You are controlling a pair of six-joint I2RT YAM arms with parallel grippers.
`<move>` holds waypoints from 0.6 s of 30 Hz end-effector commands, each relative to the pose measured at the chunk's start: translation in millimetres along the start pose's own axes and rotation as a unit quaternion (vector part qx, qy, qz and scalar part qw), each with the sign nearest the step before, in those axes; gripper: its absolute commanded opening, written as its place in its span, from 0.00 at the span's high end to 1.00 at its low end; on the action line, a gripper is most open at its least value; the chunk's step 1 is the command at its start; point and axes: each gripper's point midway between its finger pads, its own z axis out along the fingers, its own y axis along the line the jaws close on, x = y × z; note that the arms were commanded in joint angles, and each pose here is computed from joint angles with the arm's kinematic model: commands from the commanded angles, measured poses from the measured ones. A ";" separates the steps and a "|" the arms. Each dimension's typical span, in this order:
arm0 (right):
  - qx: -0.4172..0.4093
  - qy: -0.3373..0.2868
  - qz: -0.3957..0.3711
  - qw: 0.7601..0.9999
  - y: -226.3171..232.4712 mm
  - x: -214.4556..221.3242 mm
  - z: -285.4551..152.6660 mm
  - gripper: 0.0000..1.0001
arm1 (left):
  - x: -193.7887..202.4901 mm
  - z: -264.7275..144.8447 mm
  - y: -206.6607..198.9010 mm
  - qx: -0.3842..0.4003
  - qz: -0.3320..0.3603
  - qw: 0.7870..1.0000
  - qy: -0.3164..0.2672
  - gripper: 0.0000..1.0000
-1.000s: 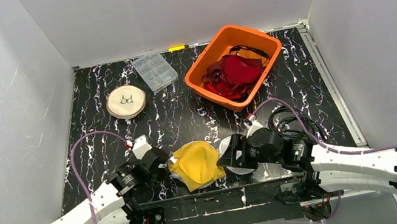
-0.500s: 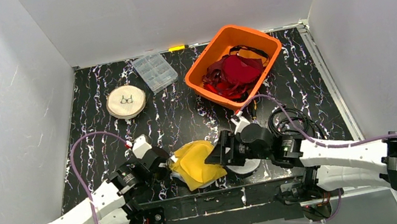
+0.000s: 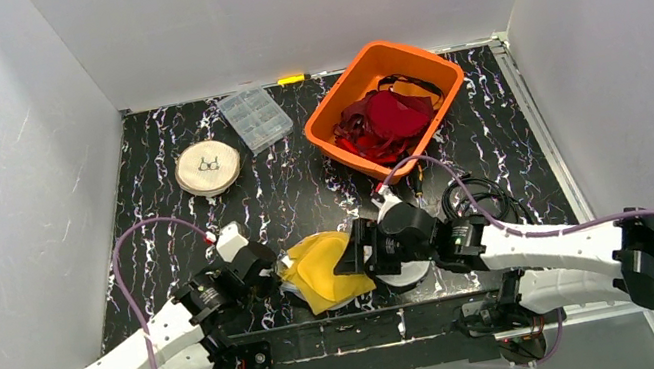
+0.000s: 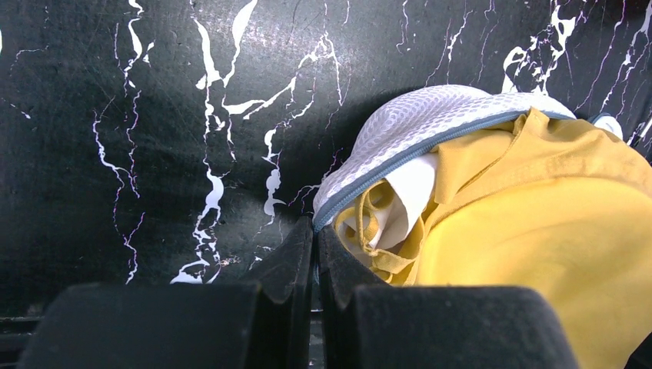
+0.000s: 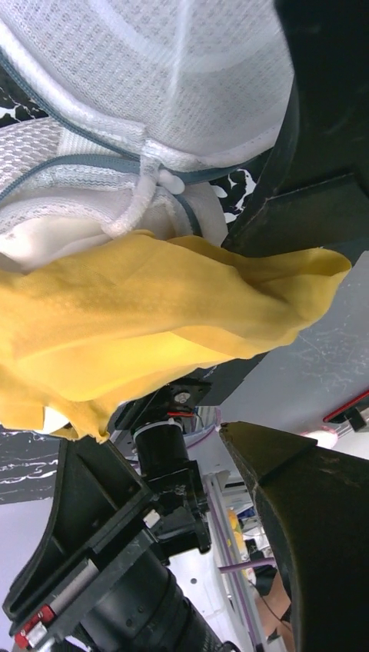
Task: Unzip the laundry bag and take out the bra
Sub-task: Pick up the bra from the laundry bag.
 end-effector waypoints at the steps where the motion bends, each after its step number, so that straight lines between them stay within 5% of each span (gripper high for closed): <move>1: -0.010 -0.011 -0.020 1.000 15.1 -7.4 -18.5 0.15 | -12.5 -6.9 3.9 -0.010 -0.004 1.000 -0.024 1.00; 12: -0.045 0.033 0.007 0.998 21.6 11.5 2.3 0.24 | -15.5 -9.8 -0.4 -0.003 -0.006 1.000 -0.026 1.00; 18: -0.039 -0.016 0.016 0.999 24.5 -6.2 13.0 0.47 | -10.8 -7.3 0.4 -0.001 -0.008 1.000 -0.019 1.00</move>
